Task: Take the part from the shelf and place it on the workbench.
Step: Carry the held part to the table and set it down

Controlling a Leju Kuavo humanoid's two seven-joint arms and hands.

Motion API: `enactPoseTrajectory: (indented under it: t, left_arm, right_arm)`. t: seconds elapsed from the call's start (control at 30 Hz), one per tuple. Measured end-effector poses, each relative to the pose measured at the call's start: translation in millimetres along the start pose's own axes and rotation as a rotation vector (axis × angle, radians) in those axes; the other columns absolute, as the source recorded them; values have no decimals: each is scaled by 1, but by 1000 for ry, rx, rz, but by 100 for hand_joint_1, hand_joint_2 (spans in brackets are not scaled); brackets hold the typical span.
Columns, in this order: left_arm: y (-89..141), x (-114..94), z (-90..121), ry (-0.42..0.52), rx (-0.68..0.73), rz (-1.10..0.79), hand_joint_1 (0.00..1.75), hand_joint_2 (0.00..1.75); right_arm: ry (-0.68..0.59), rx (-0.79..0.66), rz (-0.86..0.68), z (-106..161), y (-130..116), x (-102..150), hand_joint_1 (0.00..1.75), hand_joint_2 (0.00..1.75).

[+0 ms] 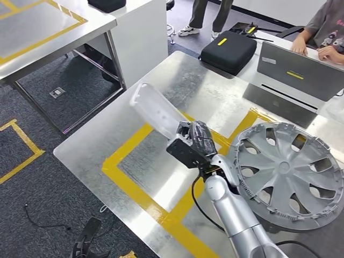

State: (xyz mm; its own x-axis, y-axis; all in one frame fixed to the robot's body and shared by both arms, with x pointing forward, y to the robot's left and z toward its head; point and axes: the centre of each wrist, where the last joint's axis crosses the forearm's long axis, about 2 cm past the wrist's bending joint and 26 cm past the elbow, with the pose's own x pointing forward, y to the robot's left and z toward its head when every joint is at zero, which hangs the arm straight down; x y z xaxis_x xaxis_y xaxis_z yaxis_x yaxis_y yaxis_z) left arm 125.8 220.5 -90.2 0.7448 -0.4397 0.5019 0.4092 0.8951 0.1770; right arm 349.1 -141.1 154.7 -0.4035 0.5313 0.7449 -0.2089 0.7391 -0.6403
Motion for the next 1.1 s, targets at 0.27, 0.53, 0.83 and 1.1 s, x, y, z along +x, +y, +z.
enactPoseTrajectory:
  t: [0.27,0.53,0.83,1.1]
  left_arm:
    - [-1,1,0,-5,-15,-14,0,175]
    - [-1,2,0,-9,-22,-23,0,175]
    - [-2,2,0,-21,-40,-33,0,175]
    - [-2,2,0,-13,-31,-16,0,0]
  right_arm:
    - [146,58,140,-2,9,-23,175,175]
    - [253,96,281,-1,11,-41,175,175]
    - [320,107,300,4,10,-55,0,0]
    - [332,95,279,5,6,-60,0,0]
